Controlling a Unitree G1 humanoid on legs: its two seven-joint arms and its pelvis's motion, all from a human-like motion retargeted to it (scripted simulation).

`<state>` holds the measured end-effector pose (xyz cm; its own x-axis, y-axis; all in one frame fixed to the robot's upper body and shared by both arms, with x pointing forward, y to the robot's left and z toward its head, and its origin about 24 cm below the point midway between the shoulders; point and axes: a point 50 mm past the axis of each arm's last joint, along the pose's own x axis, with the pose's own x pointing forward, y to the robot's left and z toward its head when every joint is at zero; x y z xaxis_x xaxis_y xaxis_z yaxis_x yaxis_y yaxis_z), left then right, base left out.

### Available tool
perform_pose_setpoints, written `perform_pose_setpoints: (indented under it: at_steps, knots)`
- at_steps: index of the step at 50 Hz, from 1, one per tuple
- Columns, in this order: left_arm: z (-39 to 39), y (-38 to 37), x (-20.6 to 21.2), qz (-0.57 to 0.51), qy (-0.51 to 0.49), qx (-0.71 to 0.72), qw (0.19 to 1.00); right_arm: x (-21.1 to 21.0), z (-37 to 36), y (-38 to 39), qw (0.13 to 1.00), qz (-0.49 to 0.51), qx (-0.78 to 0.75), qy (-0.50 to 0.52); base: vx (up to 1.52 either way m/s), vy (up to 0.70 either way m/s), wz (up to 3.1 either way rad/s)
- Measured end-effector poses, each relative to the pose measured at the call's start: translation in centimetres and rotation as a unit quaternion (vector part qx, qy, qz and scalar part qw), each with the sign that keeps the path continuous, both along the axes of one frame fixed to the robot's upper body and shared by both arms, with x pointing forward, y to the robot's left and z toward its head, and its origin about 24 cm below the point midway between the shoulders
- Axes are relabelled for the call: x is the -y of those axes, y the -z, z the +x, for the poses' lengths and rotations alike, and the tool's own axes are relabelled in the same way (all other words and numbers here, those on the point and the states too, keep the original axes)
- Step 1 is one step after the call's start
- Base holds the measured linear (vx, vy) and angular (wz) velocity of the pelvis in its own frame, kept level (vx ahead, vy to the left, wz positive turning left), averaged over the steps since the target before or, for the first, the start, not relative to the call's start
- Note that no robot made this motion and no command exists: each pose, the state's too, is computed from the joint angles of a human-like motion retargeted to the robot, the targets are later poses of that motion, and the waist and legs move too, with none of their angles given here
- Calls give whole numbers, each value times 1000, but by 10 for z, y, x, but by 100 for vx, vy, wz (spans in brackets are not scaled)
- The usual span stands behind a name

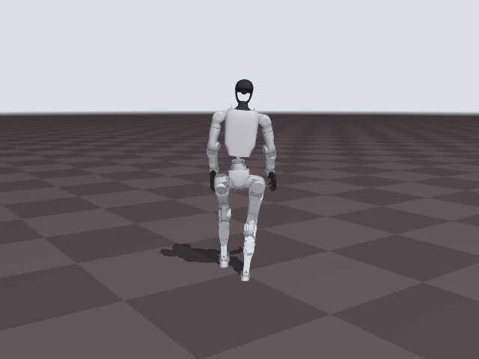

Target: Walk

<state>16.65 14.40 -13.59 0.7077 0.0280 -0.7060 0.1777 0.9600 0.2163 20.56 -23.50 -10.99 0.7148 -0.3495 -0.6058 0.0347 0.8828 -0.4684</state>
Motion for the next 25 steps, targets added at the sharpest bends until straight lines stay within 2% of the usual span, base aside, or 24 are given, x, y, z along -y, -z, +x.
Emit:
perform_pose_setpoints:
  at_steps: [6, 13, 18, 25]
  knots:
    - [-17, 8, 0, 5, 14, -29, 999, -9, 3, 0, 1000, 13, 3, -13, 0, 0, 0]
    - [-21, 11, -7, 32, 33, -44, 998, -9, -44, 27, 995, 21, -91, -29, 6, 6, 10]
    - [-2, 2, -15, 64, 32, -10, 997, -12, -68, 38, 989, 29, -136, -41, 0, 2, 7]
    - [40, -22, -22, 89, -8, 70, 994, -11, -65, 35, 992, 3, -116, -40, -1, 5, -31]
